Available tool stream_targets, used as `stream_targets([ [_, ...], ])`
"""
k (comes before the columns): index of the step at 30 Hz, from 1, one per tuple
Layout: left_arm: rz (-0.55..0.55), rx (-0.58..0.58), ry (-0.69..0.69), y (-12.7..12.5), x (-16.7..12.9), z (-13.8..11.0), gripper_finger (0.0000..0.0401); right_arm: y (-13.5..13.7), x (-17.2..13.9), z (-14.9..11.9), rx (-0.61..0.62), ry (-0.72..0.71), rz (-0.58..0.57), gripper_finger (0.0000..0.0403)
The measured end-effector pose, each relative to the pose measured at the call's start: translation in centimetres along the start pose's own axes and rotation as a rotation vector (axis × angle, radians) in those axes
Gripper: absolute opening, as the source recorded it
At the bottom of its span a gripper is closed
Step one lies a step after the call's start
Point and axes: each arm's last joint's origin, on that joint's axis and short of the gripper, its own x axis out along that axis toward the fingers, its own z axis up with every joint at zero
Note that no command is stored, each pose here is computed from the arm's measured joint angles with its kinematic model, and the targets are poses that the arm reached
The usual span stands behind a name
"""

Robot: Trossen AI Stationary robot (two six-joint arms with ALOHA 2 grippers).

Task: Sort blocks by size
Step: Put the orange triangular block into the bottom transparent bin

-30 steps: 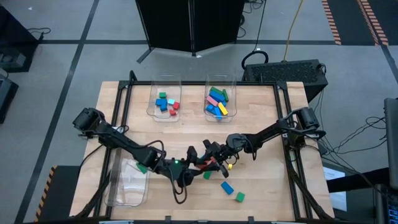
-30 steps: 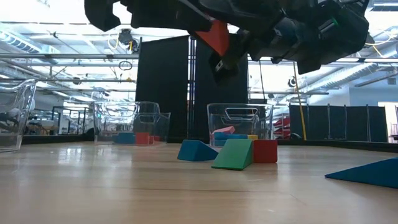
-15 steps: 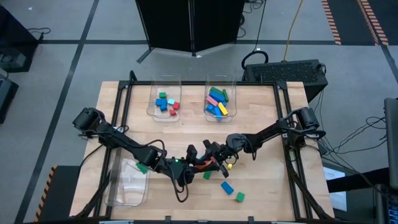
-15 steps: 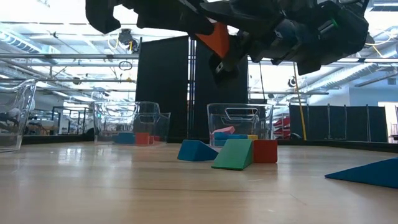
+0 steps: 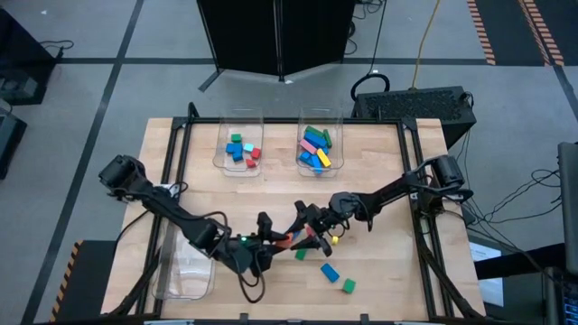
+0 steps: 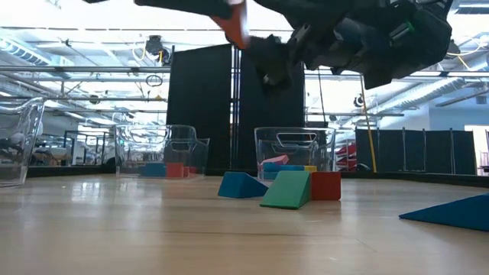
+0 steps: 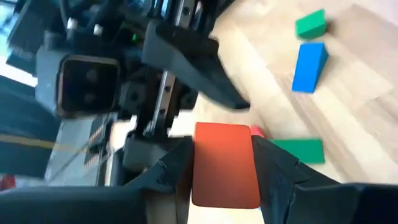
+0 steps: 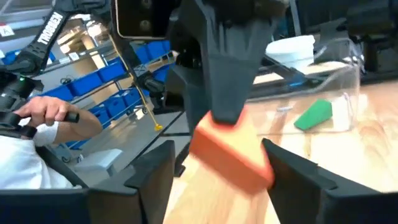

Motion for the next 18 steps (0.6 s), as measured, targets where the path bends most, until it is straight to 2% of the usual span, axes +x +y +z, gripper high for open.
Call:
stream_targets([
  [5, -0.001, -0.101, 0.065, 0.7, -2.2, -0.4, 0.0127, -0.5, -0.1, -0.6, 0.038, 0.061, -0.037, 0.0228],
  [8, -0.021, -0.199, 0.116, 1.1, -3.6, -0.9, 0.0127, -0.9, -0.2, -1.5, 0.032, 0.136, -0.113, 0.0222],
  [13, -0.047, -0.459, 0.223, 1.6, -6.3, -2.0, 0.0126, -1.6, -0.7, -3.0, 0.060, 0.274, -0.252, 0.0217],
  [18, -0.159, -0.704, 0.330, 1.5, -8.8, -2.8, 0.0126, -1.2, -0.8, -4.0, 0.107, 0.360, -0.272, 0.0217],
])
